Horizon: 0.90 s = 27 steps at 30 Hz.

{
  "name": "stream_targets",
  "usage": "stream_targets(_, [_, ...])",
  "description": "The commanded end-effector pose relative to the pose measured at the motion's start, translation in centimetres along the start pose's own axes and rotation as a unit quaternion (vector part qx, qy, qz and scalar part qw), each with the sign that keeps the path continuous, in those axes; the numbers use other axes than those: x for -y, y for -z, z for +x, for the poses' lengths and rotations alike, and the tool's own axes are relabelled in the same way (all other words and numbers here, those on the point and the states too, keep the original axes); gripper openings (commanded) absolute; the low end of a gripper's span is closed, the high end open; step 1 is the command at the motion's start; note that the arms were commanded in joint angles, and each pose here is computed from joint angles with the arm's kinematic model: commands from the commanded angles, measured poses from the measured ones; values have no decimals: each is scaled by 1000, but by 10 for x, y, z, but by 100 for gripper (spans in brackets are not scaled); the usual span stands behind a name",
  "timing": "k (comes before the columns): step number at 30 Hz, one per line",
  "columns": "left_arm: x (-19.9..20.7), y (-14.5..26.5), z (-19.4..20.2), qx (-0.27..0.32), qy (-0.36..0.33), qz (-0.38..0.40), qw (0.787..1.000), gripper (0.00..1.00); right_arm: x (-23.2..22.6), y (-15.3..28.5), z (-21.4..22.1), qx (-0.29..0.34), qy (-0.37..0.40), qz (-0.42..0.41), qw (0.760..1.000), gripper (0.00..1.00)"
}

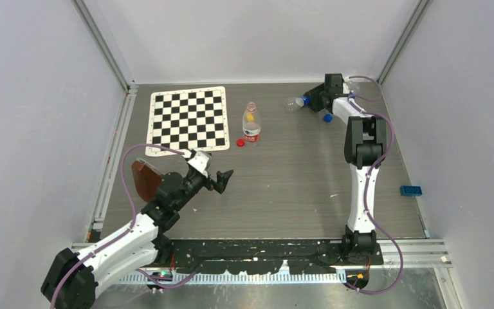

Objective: Unscrew the bottle caps
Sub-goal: Pick up the plastic bottle at the center of the board.

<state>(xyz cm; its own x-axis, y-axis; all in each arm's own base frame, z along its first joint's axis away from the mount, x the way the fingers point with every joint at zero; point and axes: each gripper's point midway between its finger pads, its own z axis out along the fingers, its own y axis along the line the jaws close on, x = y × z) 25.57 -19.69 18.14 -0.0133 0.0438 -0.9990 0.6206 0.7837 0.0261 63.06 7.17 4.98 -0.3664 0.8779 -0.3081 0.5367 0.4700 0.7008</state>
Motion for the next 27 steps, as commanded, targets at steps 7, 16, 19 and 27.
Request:
stream_targets(7, [-1, -1, -19, 28, -21, 1, 999, 98, 20, 46, -15, 65, 37, 20, 997, 38])
stream_targets(16, [0, -1, -22, 31, -23, 2, 999, 98, 36, 85, 3, 38, 53, -9, 998, 31])
stream_targets(19, [0, -2, -25, 32, -22, 5, 999, 98, 29, 99, 16, 13, 70, -44, 996, 31])
stream_targets(27, [9, -7, -27, 29, 26, 20, 999, 98, -4, 164, 47, -33, 124, -185, 974, 31])
